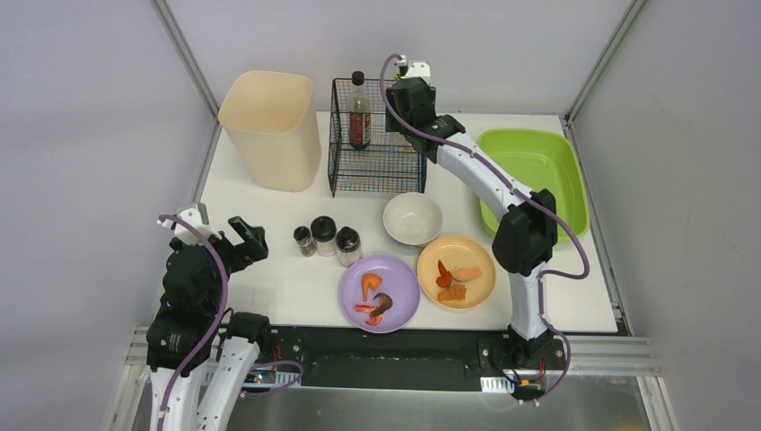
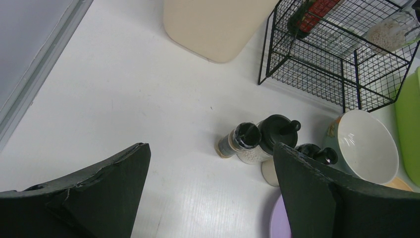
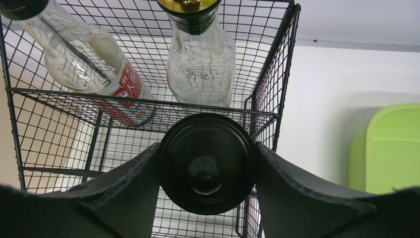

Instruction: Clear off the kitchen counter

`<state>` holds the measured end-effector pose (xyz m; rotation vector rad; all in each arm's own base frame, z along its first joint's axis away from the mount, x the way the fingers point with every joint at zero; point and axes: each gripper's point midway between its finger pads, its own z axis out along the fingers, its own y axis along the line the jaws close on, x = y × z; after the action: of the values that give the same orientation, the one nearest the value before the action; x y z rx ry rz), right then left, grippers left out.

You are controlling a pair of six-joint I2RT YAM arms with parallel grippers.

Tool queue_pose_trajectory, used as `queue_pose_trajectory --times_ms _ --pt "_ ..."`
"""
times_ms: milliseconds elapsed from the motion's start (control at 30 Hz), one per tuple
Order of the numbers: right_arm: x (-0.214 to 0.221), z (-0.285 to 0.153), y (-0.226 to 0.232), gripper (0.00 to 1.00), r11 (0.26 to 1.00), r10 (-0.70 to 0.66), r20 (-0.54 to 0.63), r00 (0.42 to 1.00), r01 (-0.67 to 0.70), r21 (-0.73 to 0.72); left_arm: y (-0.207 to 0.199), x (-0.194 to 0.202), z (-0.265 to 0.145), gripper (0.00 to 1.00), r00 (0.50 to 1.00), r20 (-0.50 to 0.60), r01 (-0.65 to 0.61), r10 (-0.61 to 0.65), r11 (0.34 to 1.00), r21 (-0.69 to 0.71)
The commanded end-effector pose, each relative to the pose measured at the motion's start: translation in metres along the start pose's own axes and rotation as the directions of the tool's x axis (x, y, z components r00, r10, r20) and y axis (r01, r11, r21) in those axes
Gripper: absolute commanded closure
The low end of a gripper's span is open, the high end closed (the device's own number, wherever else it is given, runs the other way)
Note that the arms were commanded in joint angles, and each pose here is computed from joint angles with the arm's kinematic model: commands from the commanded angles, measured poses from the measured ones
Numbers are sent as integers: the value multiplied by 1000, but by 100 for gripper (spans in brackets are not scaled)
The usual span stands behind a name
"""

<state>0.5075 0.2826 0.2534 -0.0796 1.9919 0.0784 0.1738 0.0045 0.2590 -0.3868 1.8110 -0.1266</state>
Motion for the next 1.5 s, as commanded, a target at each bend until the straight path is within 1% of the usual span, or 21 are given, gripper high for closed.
queue_pose_trajectory --times_ms 0,200,267,500,800,900,967,1067,1167,1467 --pt "-39 -3 1 80 996 89 118 989 -87 -21 -1 -6 3 1 1000 18 -5 5 1000 0" --pt "-19 11 0 79 998 70 83 994 -70 -1 -1 -6 4 1 1000 15 -6 6 1000 -1" --pt "-13 15 1 78 996 91 70 993 -91 1 -1 -6 4 1 1000 15 -6 6 1000 -2" --pt "7 30 3 77 996 86 28 996 -86 14 -1 -6 4 1 1000 17 -7 7 1000 -1" --pt "26 43 0 71 995 87 -13 996 -87 40 -2 -6 4 1 1000 14 -6 6 1000 0" --pt "32 47 0 65 995 87 -27 996 -86 46 -2 -5 4 1 1000 13 -6 6 1000 1" --pt "38 50 0 56 995 86 -38 996 -84 53 -2 -5 4 1 1000 12 -5 5 1000 1" --pt "42 51 0 47 995 85 -45 995 -83 58 -2 -5 4 1 1000 13 -6 6 1000 2" --pt "41 51 -1 37 994 89 -47 995 -86 62 -2 -5 4 1 1000 13 -6 6 1000 3" --pt "27 38 -3 23 993 108 -29 994 -107 53 -1 -5 4 1 1000 13 -5 5 1000 -1"
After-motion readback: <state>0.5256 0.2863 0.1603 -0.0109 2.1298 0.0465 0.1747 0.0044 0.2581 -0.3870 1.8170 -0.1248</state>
